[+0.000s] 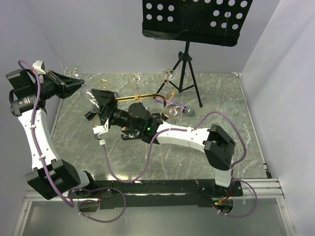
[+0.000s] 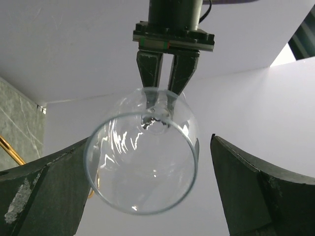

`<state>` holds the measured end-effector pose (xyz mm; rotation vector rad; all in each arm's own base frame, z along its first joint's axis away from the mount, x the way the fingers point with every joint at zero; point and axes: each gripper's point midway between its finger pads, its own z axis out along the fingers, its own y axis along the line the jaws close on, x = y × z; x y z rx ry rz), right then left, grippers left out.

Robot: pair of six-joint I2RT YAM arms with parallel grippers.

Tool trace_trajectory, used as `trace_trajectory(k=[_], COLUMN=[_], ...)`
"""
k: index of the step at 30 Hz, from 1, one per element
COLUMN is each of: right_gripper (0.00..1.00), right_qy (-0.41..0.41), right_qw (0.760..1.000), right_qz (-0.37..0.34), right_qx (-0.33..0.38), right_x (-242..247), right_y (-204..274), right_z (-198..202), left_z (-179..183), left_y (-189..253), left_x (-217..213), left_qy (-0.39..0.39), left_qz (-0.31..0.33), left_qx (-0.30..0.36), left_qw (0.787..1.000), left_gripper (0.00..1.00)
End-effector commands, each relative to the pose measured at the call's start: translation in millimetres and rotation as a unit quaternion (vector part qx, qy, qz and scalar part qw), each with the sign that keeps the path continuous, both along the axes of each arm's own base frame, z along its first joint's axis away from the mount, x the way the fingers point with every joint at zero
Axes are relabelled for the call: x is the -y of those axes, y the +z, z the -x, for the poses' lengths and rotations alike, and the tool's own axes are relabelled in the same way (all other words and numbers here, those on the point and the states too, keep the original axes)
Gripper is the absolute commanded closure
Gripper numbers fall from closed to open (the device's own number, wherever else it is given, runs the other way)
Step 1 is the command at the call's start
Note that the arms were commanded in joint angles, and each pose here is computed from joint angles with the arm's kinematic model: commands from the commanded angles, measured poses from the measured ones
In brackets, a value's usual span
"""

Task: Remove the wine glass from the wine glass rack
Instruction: Place the wine glass at the center of the board.

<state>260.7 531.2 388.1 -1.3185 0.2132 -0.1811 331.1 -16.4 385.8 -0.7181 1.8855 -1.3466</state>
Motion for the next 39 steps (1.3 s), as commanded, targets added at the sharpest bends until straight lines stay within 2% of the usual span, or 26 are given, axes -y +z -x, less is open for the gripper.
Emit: trace_trajectory(k=[1,9,17,29,34,39], right_gripper=[0.0,0.0,0.01,0.14,0.01,0.0], right_qy=[0.021,0.018,-0.015,-0.011,0.012,0.014], right_qw=[0.999,0.999,0.998,0.998,0.997,0.996], right_qz=[-0.001,0.002,-0.035,-0.028,-0.01,-0.013], right_qx=[0.038,0.05,0.058,0.062,0.072,0.082], right_x=[-13.2,-20.3,-11.0,3.5,4.7,1.6], right_y=[6.4,4.7,21.6,22.7,13.7,18.6], right_z=[5.9,1.6,-10.5,-6.0,3.7,4.8], left_z=[3.3,4.0,2.8,0.0,-0.7,2.7], left_y=[17.6,20.5,23.8,19.6,23.7,22.8], left_x=[6.8,11.6,10.2,8.0,7.8,9.8], left_qy=[-0.013,-0.019,-0.015,-0.008,-0.008,-0.01], left_qz=[0.001,-0.003,-0.005,-0.006,-0.008,-0.006], left_qx=[0.024,0.028,0.031,0.028,0.035,0.035], left_qw=[1.0,0.999,0.999,1.0,0.999,0.999], left_gripper=[0.99,0.99,0.99,0.99,0.99,0.99])
